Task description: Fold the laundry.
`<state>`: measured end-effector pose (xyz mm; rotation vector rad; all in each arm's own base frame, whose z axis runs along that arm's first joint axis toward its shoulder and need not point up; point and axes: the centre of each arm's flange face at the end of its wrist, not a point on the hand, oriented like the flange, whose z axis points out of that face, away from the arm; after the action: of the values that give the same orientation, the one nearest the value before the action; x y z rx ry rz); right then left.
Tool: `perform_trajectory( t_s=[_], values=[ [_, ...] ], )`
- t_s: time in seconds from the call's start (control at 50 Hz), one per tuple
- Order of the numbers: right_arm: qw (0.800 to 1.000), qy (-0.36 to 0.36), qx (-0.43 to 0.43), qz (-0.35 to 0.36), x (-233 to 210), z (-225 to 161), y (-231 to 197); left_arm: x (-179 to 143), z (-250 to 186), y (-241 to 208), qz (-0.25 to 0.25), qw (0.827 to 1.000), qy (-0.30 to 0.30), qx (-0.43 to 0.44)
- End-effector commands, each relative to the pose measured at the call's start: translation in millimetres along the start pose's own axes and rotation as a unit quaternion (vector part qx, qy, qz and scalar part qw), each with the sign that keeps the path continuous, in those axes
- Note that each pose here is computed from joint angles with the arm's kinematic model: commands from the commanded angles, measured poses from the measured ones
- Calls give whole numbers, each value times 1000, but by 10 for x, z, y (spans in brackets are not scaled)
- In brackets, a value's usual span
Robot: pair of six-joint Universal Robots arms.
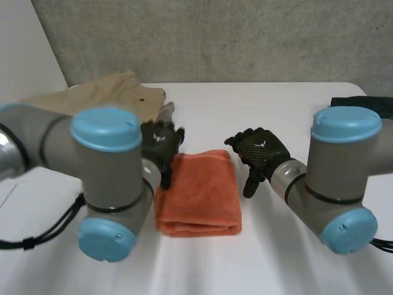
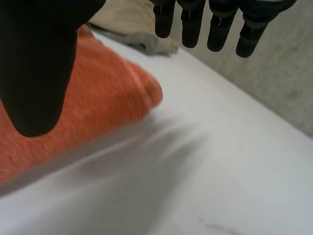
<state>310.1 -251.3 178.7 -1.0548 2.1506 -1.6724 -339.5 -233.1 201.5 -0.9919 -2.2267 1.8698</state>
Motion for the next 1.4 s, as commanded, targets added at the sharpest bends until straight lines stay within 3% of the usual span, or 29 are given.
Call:
perform_trajectory(
  t_s=[0.02,0.16,0.26,0.56,0.96,1.12,1.22,1.34,1.4],
  values=[
    [998,-22,46,-22,-363,-339,6,-106,-94,-397,-11,994,72,83],
    [996,-67,39,-35,-752,-541,332,-116,-133,-634,-9,975,170,143],
    [995,-76,53,-42,-908,-449,506,-20,-209,-655,-7,960,239,148],
    [989,-43,85,-110,-952,-78,655,19,-196,-599,-15,959,250,133],
    [985,-15,139,-103,-839,221,412,-18,-205,-648,-14,959,245,141],
    [970,85,210,-91,-29,434,-191,-192,-165,-762,-15,962,221,158],
    [948,154,262,-90,762,523,-568,-260,-181,-915,-25,960,214,180],
    [929,194,306,-77,1800,565,-695,-276,-204,-994,-33,957,214,191],
    [928,199,307,-74,2262,614,-541,-273,-218,-1000,-33,957,214,192]
  ],
)
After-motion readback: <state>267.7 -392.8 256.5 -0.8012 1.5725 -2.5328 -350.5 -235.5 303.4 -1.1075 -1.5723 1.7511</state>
